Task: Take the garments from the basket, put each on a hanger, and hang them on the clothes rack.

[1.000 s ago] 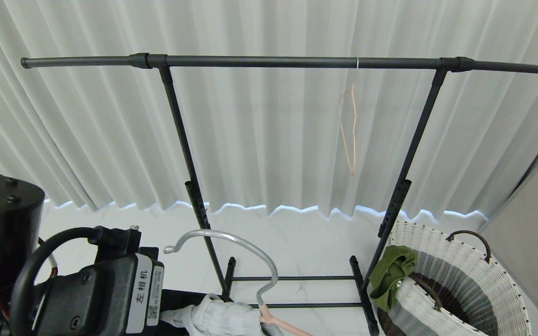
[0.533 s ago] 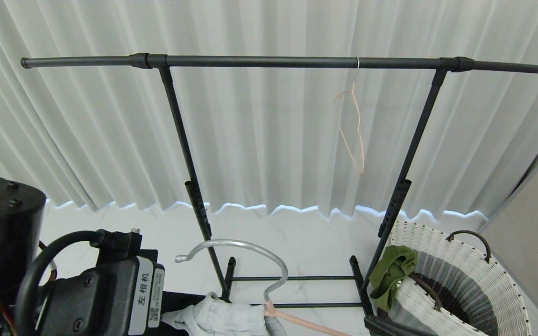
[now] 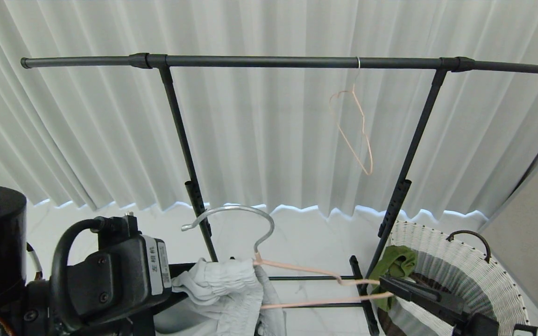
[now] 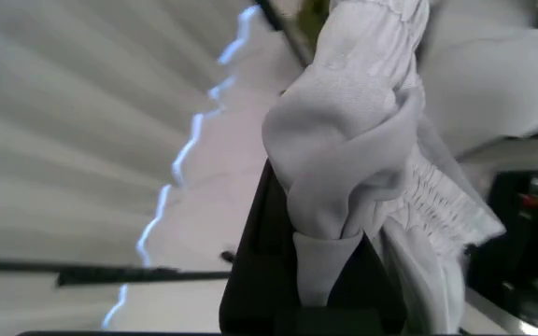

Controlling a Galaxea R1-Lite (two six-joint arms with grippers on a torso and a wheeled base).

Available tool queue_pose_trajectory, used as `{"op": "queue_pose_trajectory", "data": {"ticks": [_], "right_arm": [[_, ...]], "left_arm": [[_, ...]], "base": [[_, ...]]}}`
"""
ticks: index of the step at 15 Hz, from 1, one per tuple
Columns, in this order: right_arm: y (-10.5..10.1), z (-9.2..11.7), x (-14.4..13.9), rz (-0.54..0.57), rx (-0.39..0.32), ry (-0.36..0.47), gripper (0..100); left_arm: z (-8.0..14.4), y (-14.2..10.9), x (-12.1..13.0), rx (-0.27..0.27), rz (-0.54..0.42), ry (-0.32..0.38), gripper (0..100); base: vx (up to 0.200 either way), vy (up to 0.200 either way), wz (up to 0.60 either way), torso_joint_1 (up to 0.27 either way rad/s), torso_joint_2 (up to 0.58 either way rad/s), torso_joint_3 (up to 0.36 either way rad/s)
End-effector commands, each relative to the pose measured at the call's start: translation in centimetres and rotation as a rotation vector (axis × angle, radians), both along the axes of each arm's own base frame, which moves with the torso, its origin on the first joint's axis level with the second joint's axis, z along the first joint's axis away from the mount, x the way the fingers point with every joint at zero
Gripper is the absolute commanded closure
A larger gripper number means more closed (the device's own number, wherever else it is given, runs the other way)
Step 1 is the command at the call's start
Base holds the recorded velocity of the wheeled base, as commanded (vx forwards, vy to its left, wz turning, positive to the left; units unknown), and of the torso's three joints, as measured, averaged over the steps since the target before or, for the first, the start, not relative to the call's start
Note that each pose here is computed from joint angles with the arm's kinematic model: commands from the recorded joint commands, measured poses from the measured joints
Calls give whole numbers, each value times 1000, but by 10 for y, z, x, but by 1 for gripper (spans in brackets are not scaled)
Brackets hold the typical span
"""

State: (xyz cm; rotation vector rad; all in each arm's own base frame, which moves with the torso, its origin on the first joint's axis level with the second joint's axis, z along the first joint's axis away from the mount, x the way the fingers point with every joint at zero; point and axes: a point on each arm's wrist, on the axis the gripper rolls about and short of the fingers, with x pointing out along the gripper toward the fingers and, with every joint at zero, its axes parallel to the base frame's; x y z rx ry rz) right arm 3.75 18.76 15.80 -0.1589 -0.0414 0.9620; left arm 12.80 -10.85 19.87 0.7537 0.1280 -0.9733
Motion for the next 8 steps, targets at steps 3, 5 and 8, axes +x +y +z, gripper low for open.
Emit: {"op": "queue_pose_trajectory", "data": {"ticks": [3,5,8], "right_arm": [[7,-4,1,8,-18,7,0],[16,-7,2,6,-23,32,0],[35,-8,5,-7,43,143,0]], "left_arm": [[3,1,0,-65,98,51,100],[12,1,1,-142,132,41,100],[23,1,1,-237,155,-5,100]], "base": [[0,0,0,0,0,0],[0,0,0,0,0,0],[0,0,0,0,0,0]]}}
